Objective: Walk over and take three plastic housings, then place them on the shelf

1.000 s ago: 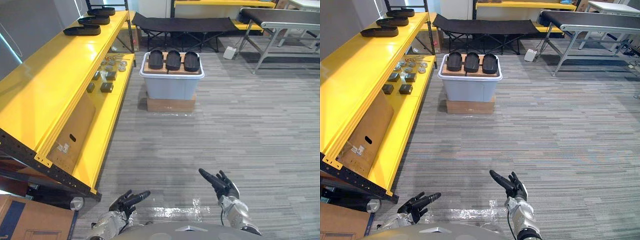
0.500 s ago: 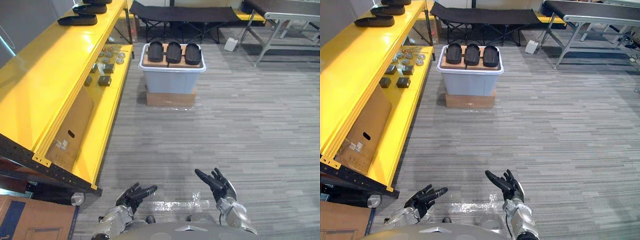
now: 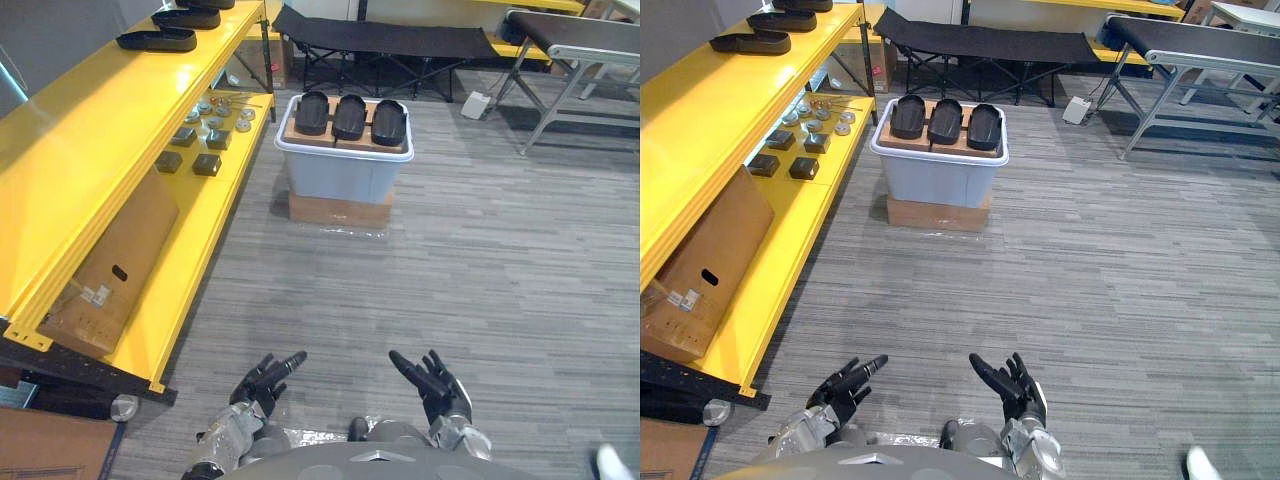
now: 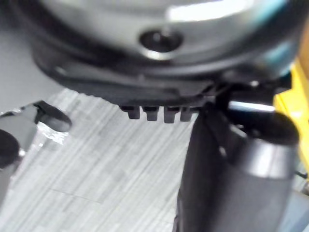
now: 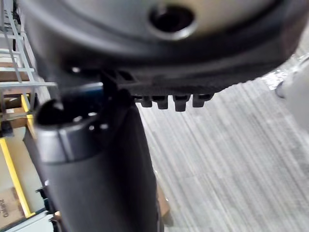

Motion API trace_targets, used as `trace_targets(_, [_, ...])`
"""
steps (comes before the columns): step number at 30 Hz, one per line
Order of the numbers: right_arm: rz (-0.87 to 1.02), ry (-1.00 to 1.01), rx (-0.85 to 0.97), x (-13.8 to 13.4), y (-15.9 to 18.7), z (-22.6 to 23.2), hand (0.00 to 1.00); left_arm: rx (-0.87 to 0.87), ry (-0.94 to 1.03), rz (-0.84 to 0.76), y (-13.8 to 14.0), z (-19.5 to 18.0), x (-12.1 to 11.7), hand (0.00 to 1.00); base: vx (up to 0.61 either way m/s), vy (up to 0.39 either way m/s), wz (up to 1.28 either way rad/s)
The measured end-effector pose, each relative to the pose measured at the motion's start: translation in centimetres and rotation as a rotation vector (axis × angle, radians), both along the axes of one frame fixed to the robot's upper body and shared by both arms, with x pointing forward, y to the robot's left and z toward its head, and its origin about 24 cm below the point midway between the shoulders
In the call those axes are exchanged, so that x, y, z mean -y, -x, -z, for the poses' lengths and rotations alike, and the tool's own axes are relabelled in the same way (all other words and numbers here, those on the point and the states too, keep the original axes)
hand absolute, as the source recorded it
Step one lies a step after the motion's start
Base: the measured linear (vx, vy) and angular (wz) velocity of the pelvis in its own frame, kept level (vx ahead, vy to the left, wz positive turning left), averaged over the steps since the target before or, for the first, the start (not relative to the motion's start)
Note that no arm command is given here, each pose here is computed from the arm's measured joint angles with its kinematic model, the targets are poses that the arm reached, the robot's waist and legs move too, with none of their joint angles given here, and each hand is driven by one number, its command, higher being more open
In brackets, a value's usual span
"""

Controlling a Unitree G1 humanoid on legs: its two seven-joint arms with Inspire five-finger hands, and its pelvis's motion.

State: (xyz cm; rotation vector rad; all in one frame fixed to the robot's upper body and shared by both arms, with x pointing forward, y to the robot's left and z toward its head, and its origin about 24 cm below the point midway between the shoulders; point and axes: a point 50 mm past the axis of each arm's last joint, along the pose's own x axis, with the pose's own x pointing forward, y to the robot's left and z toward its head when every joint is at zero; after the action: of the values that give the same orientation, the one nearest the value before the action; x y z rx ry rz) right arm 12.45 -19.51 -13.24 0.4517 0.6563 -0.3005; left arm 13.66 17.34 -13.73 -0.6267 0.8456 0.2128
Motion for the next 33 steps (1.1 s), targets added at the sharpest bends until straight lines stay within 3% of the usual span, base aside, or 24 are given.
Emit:
trace_targets(9, [-0.088,0.119,0.031,0.6,-1.9,-0.8,1.0,0.065,0.051,-0.092,0.3,-0.4,-0.1,1.0,0.32,0.075,-0.38])
trace_targets(12, [-0.119,0.088,0.044,-0.6,-2.5,-0.9,1.0,0.086,0.025,-0.085,0.1,-0.6,-0.9,1.0,0.37,0.199,-0.17])
trace_targets(21, [-0.13,0.066,-0.033,-1.2,-1.4,0.2,1.0,-0.009,-0.046,0.066,1.4,0.5,-0.8,1.0,0.35,0.136,0.07])
trace_targets(27, [-0.124,0.069,-0.017,-1.2,-1.9,-0.1,1.0,0.006,-0.036,0.108,0.3,0.2,-0.2,1.0,0.32,-0.135,0.14])
trace_targets(29, [-0.126,0.046,-0.038,-1.9,-0.4,0.4,1.0,0.008,-0.041,0.09,0.3,0.0,-1.1,1.0,0.39,-0.38,0.33])
trace_targets(33, [-0.092,0.086,-0.001,-0.2,-1.7,-0.3,1.0,0.027,0.08,0.024,-0.5,0.0,1.8,1.0,0.32,-0.344,0.25])
